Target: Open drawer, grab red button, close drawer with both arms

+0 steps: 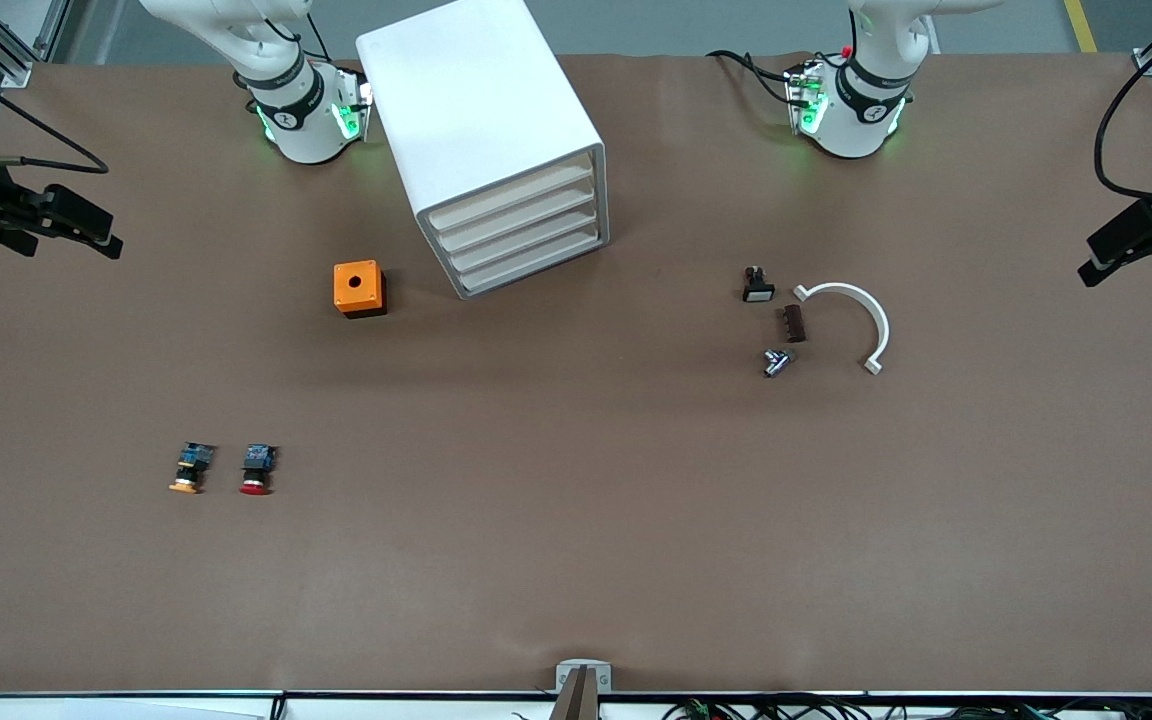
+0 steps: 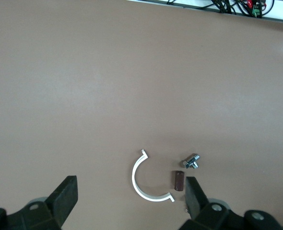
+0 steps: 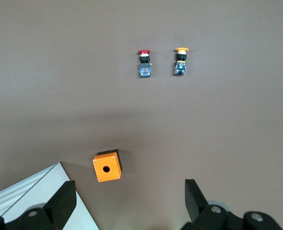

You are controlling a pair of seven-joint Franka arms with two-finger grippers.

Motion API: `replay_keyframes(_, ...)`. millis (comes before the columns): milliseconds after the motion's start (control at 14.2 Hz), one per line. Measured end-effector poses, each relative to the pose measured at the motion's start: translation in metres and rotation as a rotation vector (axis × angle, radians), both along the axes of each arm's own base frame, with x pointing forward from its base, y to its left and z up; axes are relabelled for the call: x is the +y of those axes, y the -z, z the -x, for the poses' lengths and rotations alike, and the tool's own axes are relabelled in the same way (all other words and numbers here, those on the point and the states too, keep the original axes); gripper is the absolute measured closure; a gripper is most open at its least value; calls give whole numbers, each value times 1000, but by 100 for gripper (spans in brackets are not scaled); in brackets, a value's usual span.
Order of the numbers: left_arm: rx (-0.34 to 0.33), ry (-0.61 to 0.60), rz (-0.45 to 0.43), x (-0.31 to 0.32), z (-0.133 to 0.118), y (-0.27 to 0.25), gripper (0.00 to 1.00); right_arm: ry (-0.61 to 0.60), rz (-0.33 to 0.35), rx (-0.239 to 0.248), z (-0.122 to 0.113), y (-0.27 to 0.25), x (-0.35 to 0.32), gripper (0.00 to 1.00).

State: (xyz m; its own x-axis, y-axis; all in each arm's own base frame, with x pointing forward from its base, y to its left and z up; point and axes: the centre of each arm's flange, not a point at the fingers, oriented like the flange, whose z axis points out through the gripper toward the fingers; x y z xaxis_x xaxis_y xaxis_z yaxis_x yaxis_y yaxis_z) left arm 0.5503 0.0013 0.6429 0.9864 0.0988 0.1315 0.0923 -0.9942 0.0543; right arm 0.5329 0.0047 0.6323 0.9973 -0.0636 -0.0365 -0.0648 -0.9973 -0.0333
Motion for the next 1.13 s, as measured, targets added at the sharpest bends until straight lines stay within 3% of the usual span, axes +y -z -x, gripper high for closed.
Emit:
replay_keyframes(283, 23, 10, 0, -5, -1, 5, 1, -25, 0, -12, -2, 2, 0, 0)
replay_keyframes(1131, 13, 14, 0, -7, -4, 0, 1, -37, 0, -9, -2, 5, -1, 0)
